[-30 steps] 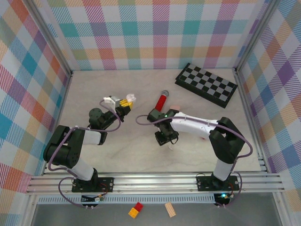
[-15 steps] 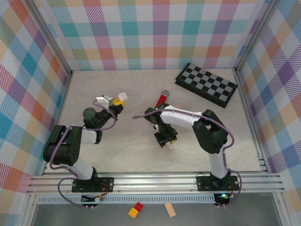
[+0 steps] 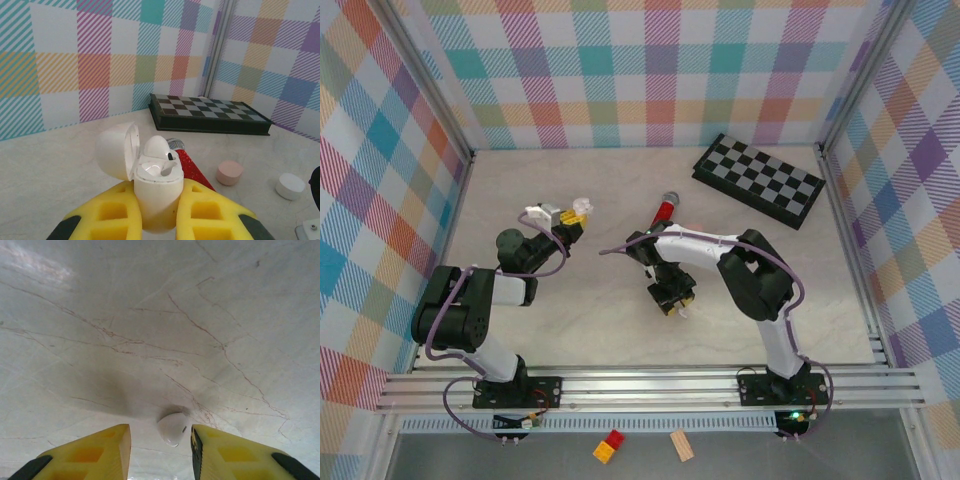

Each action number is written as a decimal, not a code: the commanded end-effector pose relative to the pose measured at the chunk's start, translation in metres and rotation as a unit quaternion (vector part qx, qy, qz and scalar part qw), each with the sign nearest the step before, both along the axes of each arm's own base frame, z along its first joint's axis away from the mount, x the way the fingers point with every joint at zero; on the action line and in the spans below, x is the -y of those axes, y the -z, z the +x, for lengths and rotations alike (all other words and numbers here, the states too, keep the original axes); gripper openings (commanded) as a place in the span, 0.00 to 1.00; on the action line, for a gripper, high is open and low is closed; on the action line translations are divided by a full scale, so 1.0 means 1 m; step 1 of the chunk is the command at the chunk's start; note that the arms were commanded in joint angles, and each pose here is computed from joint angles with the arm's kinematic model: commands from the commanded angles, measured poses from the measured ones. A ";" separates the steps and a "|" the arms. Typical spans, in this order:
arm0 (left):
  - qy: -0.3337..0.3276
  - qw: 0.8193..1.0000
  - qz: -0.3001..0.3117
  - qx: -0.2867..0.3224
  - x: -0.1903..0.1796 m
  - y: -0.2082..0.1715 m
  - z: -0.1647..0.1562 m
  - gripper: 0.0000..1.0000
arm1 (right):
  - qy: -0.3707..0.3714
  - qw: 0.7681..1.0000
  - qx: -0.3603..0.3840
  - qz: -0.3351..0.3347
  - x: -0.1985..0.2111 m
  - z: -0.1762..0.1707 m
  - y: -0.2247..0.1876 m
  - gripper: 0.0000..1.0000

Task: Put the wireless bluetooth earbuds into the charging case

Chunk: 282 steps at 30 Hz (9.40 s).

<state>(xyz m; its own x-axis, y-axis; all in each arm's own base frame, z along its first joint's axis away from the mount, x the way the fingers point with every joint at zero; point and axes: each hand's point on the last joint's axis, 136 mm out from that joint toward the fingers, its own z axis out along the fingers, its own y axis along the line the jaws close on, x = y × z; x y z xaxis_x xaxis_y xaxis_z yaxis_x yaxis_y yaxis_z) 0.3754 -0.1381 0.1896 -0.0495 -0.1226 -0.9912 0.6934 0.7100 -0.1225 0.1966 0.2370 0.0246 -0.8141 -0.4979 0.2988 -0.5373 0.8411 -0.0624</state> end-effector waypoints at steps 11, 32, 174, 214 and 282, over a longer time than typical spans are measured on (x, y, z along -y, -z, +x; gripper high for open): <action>0.009 1.000 -0.003 0.029 0.001 -0.016 -0.003 0.00 | -0.009 0.999 -0.023 -0.029 0.014 -0.006 0.006 0.36; 0.009 1.000 -0.004 0.030 0.000 -0.018 -0.003 0.00 | -0.007 0.999 -0.023 -0.037 0.021 -0.008 0.022 0.27; 0.082 0.992 -0.031 0.095 0.221 -0.058 -0.066 0.00 | 0.243 0.804 0.206 0.501 0.004 0.111 -0.186 0.34; 0.094 0.992 -0.015 0.080 0.222 -0.038 -0.063 0.00 | 0.195 0.803 0.217 0.519 0.002 0.104 -0.213 0.56; 0.265 0.962 -0.030 0.054 0.182 -0.046 -0.079 0.00 | -0.064 0.802 0.307 0.508 0.009 0.087 -0.238 0.72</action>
<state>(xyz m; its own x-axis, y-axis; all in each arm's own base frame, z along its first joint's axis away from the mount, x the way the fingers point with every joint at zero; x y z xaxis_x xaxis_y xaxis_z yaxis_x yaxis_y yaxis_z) 0.3184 -0.3291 0.2065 -0.0648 -0.1232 -0.9903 0.9286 0.3560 -0.1051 0.2852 0.2276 0.2689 -0.6829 -0.2301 -0.6933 -0.6567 0.6091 0.4447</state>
